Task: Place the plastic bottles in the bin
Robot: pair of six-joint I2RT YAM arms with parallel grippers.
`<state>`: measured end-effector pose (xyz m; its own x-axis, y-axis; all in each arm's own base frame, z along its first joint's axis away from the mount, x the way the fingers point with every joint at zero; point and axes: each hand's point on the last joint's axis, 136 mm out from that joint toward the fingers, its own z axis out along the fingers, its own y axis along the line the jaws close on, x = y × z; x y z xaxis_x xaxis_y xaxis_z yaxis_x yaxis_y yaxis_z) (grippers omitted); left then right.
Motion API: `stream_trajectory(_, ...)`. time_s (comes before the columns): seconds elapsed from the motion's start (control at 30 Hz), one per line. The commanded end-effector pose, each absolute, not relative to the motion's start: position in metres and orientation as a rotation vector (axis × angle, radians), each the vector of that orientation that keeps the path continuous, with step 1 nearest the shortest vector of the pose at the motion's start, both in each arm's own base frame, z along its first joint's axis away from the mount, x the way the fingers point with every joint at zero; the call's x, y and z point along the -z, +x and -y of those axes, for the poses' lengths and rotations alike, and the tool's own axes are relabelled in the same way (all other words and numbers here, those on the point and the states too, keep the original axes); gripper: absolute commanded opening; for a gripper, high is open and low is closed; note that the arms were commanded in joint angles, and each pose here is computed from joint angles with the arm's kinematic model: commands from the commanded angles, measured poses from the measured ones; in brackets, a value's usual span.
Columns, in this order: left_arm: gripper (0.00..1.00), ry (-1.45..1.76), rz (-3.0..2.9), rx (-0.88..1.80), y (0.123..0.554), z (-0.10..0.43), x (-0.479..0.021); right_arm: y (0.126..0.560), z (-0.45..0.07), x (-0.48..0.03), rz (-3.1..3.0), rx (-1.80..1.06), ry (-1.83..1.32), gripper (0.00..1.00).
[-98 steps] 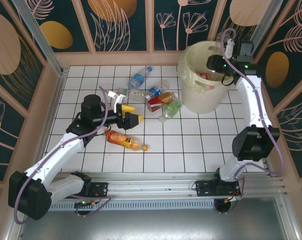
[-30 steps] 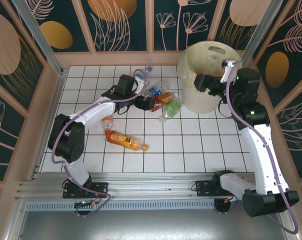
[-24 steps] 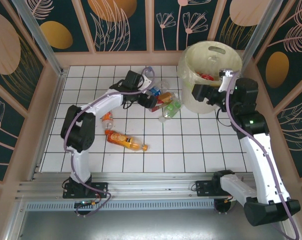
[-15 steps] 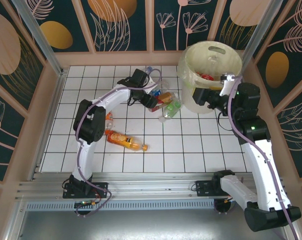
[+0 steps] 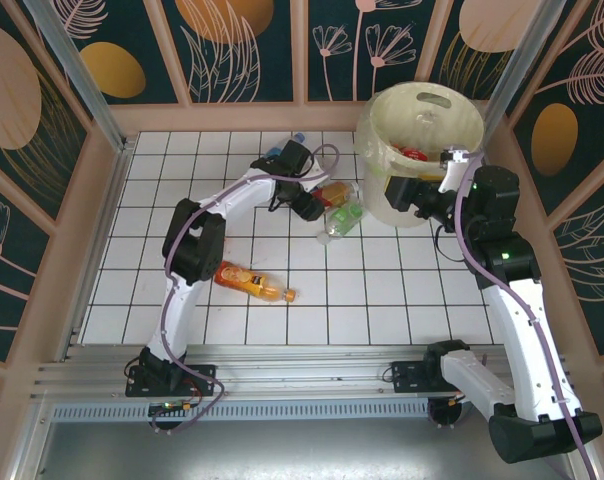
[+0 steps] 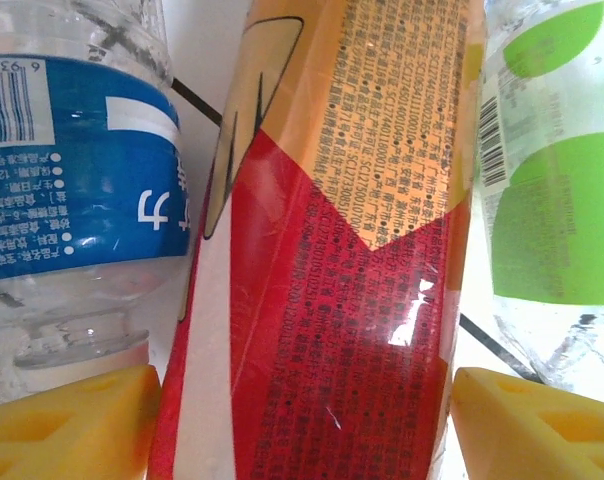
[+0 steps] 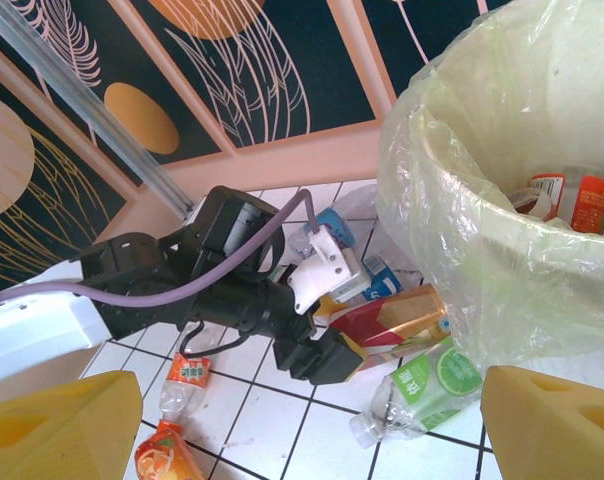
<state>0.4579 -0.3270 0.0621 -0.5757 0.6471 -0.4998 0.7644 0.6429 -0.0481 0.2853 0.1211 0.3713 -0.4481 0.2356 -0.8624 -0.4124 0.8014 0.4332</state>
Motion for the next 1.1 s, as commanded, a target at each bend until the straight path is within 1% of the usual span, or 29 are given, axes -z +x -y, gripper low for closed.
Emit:
stream_trajectory(0.0, 0.77, 1.157, -2.509, 0.294, 0.447, 0.318, -0.033, 0.285, -0.122, -0.371, -1.898, -0.754, -0.121, 0.89)
stream_trajectory(0.1, 0.80, 1.164, -2.518, 0.276, 0.446, 0.319, -0.027, 0.285, -0.122, -0.372, -1.897, -0.755, -0.123, 0.88)
stream_trajectory(0.23, 0.81, 1.162, -2.520, 0.275, 0.445, 0.319, -0.025, 0.285, -0.121, -0.372, -1.897, -0.753, -0.120, 0.88)
stream_trajectory(0.33, 0.85, 1.153, -2.525, 0.265, 0.446, 0.319, -0.024, 0.285, -0.121, -0.372, -1.900, -0.752, -0.119, 0.88)
stream_trajectory(0.47, 0.86, 1.131, -2.534, 0.257, 0.448, 0.318, -0.020, 0.283, -0.121, -0.372, -1.898, -0.754, -0.119, 0.88)
stream_trajectory(0.9, 0.82, 1.128, -2.574, 0.309, 0.443, 0.324, -0.001, 0.275, -0.119, -0.371, -1.899, -0.752, -0.111, 0.88)
stream_trajectory(1.07, 0.72, 1.115, -2.580, 0.290, 0.444, 0.321, 0.001, 0.273, -0.118, -0.371, -1.898, -0.751, -0.110, 0.88)
